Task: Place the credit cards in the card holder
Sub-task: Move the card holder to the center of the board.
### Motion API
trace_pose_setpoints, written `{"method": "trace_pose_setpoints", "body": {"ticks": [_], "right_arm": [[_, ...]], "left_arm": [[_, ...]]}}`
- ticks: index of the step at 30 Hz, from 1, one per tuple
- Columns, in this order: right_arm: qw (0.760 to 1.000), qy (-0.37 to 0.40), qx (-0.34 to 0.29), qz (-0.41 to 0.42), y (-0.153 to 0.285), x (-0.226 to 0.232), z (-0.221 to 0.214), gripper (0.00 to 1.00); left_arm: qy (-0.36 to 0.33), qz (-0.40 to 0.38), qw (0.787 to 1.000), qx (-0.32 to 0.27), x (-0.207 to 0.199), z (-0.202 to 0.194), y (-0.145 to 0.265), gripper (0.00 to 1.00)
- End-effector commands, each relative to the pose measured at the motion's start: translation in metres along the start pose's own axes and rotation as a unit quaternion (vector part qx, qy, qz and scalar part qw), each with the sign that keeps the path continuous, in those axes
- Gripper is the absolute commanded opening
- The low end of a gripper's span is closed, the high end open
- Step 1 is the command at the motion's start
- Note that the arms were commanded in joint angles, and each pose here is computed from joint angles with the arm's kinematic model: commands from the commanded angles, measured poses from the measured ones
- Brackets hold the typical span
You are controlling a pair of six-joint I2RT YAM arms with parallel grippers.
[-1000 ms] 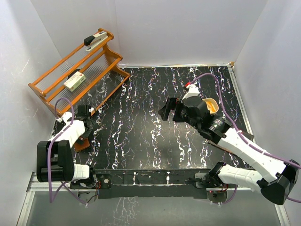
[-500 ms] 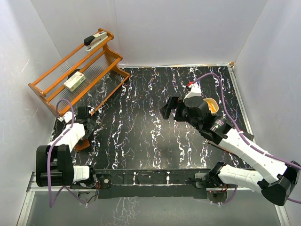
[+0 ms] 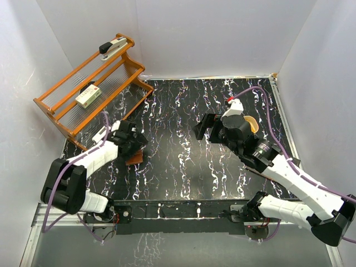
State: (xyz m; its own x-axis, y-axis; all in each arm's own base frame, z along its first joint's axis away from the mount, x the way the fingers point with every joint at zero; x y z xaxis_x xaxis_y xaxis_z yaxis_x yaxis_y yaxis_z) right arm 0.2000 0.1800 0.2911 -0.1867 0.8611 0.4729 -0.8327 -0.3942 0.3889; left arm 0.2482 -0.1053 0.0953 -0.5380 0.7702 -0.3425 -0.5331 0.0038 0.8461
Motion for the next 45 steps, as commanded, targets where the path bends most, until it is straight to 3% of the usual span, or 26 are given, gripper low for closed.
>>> {"method": "trace_pose_setpoints", "body": {"ticks": [1, 6, 14, 20, 28, 35, 45], "right_arm": [[1.0, -0.012, -0.023, 0.016, 0.008, 0.007, 0.012, 0.98], [0.999, -0.025, -0.017, 0.024, 0.008, 0.007, 0.007, 0.98], [0.999, -0.017, 0.007, 0.047, 0.001, 0.013, -0.001, 0.98], [0.998, -0.038, 0.024, 0.046, -0.003, 0.014, -0.008, 0.96], [0.997, -0.035, 0.055, 0.048, -0.01, 0.013, -0.021, 0.91], [0.997, -0.028, 0.064, 0.042, -0.015, 0.013, -0.023, 0.88], [0.99, -0.041, 0.131, 0.044, -0.037, 0.018, -0.047, 0.68]], "left_arm": [[-0.027, -0.022, 0.993, 0.112, -0.016, -0.038, 0.005, 0.87], [-0.063, -0.058, 0.993, 0.086, -0.027, -0.023, 0.029, 0.87], [-0.132, -0.037, 0.991, 0.007, -0.012, 0.002, 0.048, 0.74], [-0.165, -0.005, 0.986, 0.036, 0.004, 0.004, 0.035, 0.67], [-0.128, -0.061, 0.985, 0.097, 0.016, 0.011, 0.015, 0.61], [-0.137, -0.031, 0.982, 0.125, 0.032, 0.001, 0.004, 0.57], [-0.082, -0.093, 0.978, 0.168, 0.034, -0.026, -0.002, 0.44]]}}
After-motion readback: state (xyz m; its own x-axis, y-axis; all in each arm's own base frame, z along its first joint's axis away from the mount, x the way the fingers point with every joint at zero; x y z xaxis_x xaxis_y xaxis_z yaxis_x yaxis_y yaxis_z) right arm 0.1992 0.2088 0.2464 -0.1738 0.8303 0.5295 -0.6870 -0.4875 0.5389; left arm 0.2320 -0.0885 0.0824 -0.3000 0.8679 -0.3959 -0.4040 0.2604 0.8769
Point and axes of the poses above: each gripper's point midway between its finger pads, its own y axis back along the fingers, its own x axis along the line the jaws close on, z = x × y, the point moved 7 cm from there along y, back along the fingers, and after that the axes turned 2 degrees about -y, right-handed, at the moved point
